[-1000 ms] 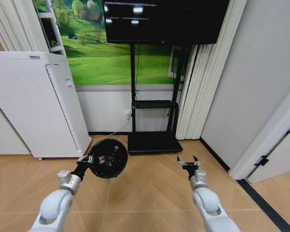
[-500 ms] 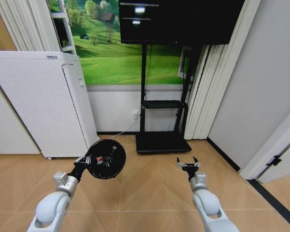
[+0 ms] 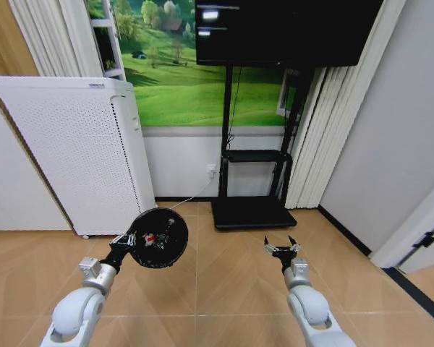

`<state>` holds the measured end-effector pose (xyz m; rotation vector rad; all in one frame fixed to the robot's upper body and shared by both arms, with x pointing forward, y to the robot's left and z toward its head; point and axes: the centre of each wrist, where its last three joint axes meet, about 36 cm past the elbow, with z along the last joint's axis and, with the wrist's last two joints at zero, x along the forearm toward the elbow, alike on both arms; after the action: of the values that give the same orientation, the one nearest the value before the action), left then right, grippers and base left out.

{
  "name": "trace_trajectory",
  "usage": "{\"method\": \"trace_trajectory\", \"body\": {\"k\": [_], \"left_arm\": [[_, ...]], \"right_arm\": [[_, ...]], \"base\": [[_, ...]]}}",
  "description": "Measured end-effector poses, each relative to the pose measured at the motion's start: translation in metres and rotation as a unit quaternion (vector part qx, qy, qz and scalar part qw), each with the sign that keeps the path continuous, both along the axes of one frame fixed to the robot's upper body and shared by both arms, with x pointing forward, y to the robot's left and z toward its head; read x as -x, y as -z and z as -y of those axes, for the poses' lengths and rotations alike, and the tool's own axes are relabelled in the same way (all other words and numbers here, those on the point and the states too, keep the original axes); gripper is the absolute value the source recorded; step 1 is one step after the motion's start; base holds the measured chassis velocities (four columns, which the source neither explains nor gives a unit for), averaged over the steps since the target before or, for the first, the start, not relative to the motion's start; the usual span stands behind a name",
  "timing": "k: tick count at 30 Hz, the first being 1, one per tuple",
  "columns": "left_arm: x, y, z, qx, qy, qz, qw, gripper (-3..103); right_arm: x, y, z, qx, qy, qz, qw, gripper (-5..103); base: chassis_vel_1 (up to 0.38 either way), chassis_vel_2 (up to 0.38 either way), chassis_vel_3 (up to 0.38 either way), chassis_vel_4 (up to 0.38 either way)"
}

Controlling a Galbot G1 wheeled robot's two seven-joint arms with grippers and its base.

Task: Pick up the trash bin and place the garbage on the floor into it.

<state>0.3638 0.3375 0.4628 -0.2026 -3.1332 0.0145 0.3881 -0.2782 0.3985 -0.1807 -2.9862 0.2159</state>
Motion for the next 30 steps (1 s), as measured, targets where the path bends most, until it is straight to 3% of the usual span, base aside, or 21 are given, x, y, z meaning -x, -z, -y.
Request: {"method": "trace_trajectory", "body": {"k": [10, 15, 30], "left_arm": [[0.000, 0.000, 0.002, 0.000, 0.001, -0.001, 1.0000, 4], [-0.001, 0.002, 0.005, 0.002, 0.005, -0.002, 1.0000, 4], [-0.005, 0.003, 0.010, 0.002, 0.005, -0.002, 1.0000, 4]], "right_arm": [[0.000, 0.005, -0.002, -0.007, -0.005, 0.009, 1.000, 100], [-0.001, 0.008, -0.002, -0.023, -0.009, 0.021, 0.999, 100], [-0.003, 0.010, 0.004, -0.022, -0.012, 0.017, 1.000, 100]], "base": [[0.107, 0.118, -0.104, -0.105], [0.000, 0.000, 0.000, 0.000], [0.014, -0.008, -0.014, 0.011]]}}
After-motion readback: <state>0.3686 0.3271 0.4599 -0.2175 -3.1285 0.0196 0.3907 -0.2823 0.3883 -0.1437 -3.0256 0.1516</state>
